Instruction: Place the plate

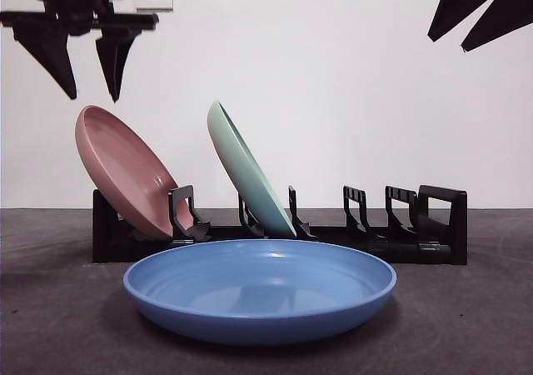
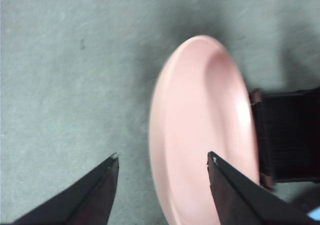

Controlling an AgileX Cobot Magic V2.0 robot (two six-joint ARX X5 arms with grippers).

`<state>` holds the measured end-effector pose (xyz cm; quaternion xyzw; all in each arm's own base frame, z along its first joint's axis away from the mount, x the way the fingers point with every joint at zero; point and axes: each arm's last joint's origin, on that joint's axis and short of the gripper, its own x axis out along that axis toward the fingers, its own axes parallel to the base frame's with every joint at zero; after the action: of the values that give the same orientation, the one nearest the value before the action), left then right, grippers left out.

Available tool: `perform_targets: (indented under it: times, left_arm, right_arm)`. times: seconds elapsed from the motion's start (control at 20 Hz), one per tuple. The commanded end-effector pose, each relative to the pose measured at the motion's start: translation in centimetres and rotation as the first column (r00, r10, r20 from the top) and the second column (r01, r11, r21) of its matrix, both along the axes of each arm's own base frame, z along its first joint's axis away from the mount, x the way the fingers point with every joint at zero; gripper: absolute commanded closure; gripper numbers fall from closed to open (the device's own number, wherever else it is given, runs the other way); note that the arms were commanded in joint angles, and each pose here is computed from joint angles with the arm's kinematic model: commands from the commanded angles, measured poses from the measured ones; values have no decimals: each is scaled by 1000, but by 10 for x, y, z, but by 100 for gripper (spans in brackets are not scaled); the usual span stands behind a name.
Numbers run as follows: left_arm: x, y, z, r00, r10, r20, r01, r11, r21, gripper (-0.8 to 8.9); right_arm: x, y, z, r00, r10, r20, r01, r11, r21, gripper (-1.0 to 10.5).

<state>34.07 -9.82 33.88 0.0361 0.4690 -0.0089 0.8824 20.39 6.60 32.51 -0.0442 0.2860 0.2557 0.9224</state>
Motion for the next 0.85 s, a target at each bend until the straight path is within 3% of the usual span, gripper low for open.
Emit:
perform_targets:
  times: [0.05,0.3,0.5,0.85]
  left_arm:
    - [10,-3,-4,1000,-4,-4,5,1000,11,531]
    - [15,-5,-14,1000,-7,-31,7,1000,20,542]
    - [15,-5,-14,999,-13,-34,14,1000,26,745]
    - [15,-5,-12,999,-13,-35,14,1000,26,803]
  right_arm:
    - [1,1,5,1000,8,18,-8,1000,0,678]
    - [1,1,5,1000,8,15,-8,1000,-1,678]
    - [0,1,4,1000,8,11,-8,1000,-2,679]
    - [0,1,4,1000,8,1,-8,1000,-5,678]
